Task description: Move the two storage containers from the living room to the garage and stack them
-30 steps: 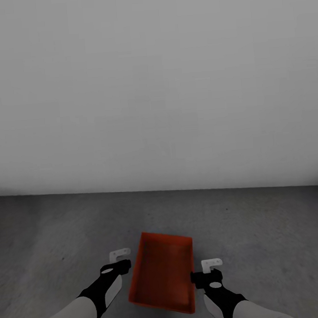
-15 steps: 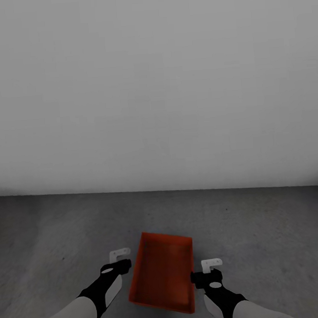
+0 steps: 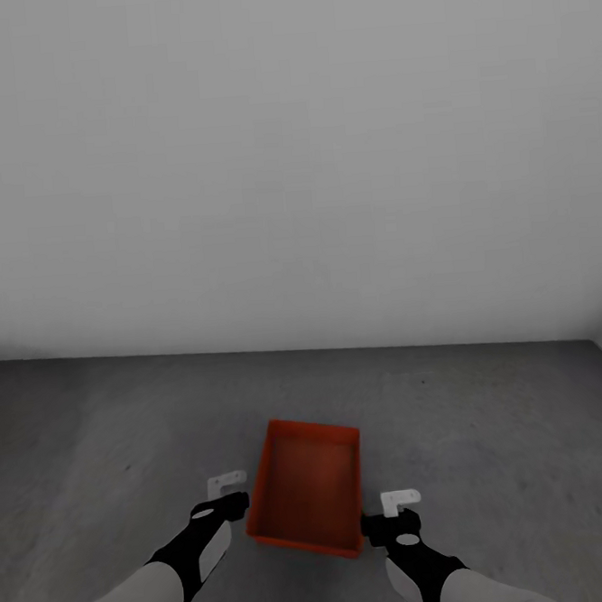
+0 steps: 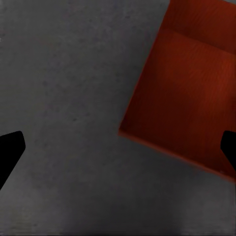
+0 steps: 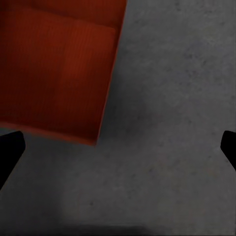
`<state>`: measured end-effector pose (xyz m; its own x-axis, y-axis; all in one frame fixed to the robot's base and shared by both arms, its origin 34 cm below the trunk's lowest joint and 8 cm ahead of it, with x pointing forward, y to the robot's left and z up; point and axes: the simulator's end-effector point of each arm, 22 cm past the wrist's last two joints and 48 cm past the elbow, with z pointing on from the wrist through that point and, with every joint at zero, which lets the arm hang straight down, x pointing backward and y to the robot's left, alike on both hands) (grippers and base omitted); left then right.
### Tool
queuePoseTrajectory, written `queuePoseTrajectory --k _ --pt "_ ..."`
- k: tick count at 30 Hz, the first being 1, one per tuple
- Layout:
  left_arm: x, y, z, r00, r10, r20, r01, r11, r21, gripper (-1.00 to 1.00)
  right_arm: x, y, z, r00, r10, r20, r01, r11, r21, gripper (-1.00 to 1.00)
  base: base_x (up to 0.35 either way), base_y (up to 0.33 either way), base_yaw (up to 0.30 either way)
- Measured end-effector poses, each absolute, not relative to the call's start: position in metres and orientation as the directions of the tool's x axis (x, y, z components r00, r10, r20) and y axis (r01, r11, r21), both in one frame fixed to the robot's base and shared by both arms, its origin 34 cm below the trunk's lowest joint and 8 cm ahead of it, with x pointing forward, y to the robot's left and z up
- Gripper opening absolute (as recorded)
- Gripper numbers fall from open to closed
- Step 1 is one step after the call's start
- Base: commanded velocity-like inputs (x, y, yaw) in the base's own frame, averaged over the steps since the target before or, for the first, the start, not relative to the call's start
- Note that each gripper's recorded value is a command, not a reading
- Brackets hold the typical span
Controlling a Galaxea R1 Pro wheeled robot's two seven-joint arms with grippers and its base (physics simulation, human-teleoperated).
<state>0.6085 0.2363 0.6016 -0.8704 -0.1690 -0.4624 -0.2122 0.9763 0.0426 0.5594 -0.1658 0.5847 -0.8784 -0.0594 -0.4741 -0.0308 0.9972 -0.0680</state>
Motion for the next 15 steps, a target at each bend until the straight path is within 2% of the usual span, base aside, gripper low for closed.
queuePoseTrajectory --k 15 --pt "0.6071 0.2363 0.6007 -0.87 -0.182 -0.458 -0.223 0.974 0.036 1.0 0.5593 -0.1657 0.5846 -0.879 -0.059 -0.474 -0.031 0.997 -0.068 1.0 -0.337 0.0 0.0"
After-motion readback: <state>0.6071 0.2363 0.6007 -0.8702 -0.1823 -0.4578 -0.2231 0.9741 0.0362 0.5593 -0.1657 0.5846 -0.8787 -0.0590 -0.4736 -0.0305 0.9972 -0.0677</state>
